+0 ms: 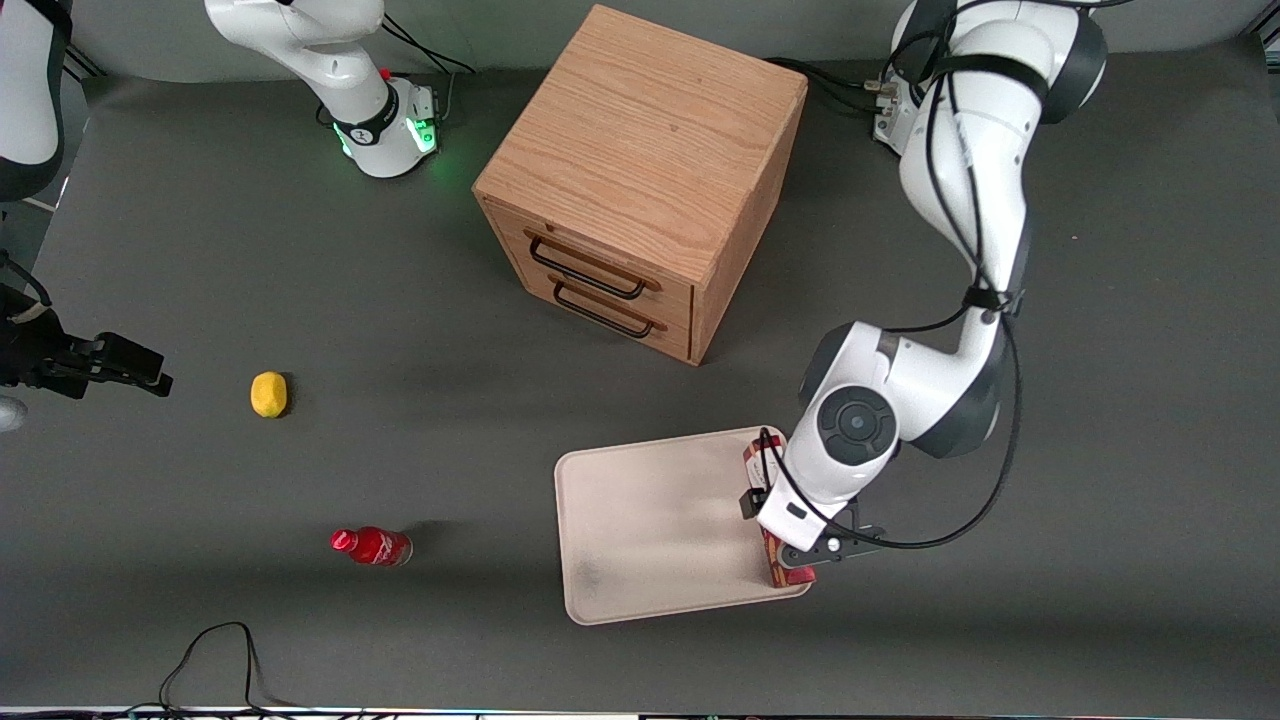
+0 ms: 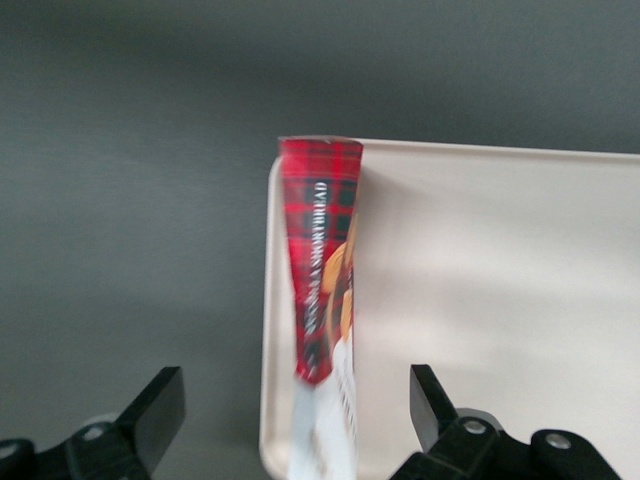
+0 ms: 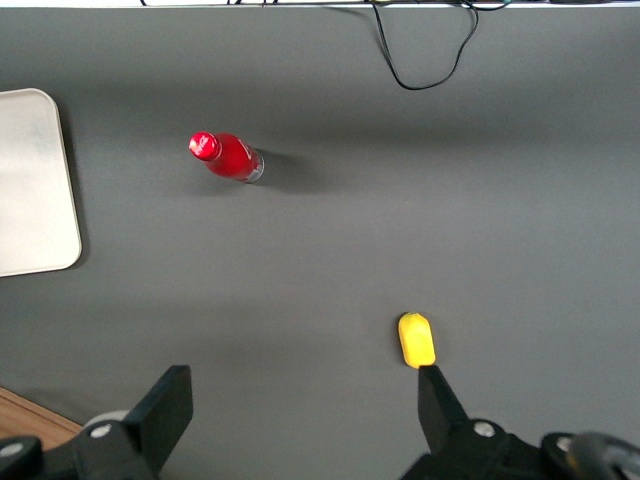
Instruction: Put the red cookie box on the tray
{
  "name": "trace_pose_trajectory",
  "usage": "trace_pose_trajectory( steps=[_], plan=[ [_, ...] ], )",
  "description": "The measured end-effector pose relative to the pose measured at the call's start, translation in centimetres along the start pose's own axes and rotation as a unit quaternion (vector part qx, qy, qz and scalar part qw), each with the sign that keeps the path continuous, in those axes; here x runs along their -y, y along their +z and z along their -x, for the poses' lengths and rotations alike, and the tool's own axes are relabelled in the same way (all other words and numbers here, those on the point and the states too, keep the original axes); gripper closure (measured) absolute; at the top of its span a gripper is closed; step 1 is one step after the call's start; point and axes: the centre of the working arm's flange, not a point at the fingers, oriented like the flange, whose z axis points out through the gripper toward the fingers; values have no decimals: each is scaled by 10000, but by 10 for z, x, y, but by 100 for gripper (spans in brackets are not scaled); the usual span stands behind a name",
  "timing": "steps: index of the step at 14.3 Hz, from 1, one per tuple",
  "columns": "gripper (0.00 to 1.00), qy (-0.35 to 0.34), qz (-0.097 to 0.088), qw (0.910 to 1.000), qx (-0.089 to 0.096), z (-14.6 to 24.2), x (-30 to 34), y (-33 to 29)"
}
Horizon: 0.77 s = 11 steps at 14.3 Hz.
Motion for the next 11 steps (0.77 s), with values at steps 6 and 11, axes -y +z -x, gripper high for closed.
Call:
trace_pose_trajectory(
  steps=[6, 11],
  plan=[
    [0, -169, -82, 9998, 4, 4, 73, -195],
    [0, 534, -190, 9984, 60, 20, 159, -278]
  ],
)
